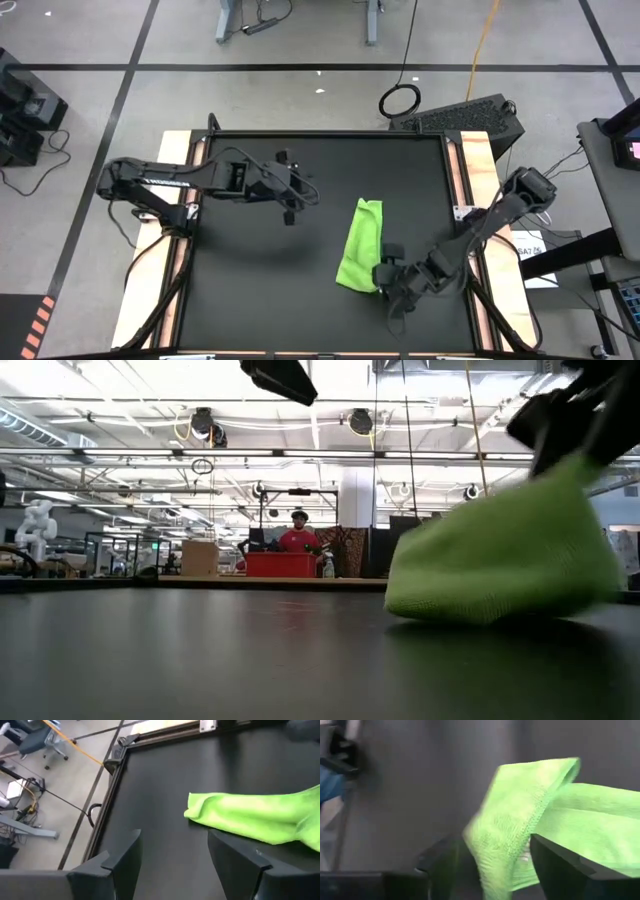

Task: Roll towel
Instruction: Fold the green towel on the table

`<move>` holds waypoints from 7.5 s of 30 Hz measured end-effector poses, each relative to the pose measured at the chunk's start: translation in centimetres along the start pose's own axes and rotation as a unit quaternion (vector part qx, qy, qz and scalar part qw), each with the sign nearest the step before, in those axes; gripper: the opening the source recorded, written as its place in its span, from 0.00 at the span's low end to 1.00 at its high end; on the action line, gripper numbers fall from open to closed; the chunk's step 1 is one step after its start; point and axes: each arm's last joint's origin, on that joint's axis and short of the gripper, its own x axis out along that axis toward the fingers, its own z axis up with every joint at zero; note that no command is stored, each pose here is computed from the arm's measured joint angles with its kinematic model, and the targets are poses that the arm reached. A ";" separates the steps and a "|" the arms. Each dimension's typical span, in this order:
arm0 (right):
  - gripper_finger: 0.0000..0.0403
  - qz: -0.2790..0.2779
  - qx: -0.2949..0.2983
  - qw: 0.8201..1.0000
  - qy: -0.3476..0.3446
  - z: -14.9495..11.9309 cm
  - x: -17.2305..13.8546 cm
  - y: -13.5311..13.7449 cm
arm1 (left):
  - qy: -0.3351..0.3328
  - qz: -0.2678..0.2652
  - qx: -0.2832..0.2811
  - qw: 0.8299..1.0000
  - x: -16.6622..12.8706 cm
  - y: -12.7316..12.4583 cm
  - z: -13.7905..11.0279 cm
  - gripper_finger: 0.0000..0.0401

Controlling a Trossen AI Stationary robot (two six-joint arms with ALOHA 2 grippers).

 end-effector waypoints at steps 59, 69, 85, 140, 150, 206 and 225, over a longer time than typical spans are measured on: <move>0.43 -0.098 0.249 0.955 -0.126 -11.2 3.7 0.7 | 0.070 -0.358 -0.170 0.915 19.5 -13.5 -6.8 0.57; 0.03 -0.109 0.217 0.958 -0.151 -10.9 3.5 1.0 | 0.070 -0.347 -0.152 0.923 19.5 -13.6 -7.0 0.31; 0.00 -0.118 0.160 0.967 -0.157 -9.3 2.5 2.2 | 0.054 -0.353 -0.117 0.927 19.0 -14.0 -6.6 0.52; 0.00 -0.291 -0.168 0.901 -0.274 12.7 -18.6 -17.8 | -0.191 0.063 0.070 0.977 -2.3 9.4 2.5 0.00; 0.00 -0.043 -0.108 0.981 -0.154 9.5 -10.3 -17.8 | -0.036 -0.083 0.095 0.991 0.4 3.9 -0.9 0.00; 0.50 -0.077 -0.071 0.984 -0.141 -7.5 5.5 -2.6 | 0.097 -0.315 0.087 0.940 13.0 -15.9 -10.9 0.01; 0.40 -0.091 -0.065 0.975 -0.194 -6.0 5.5 -2.8 | 0.070 -0.352 0.140 0.923 9.9 -19.4 -10.3 0.66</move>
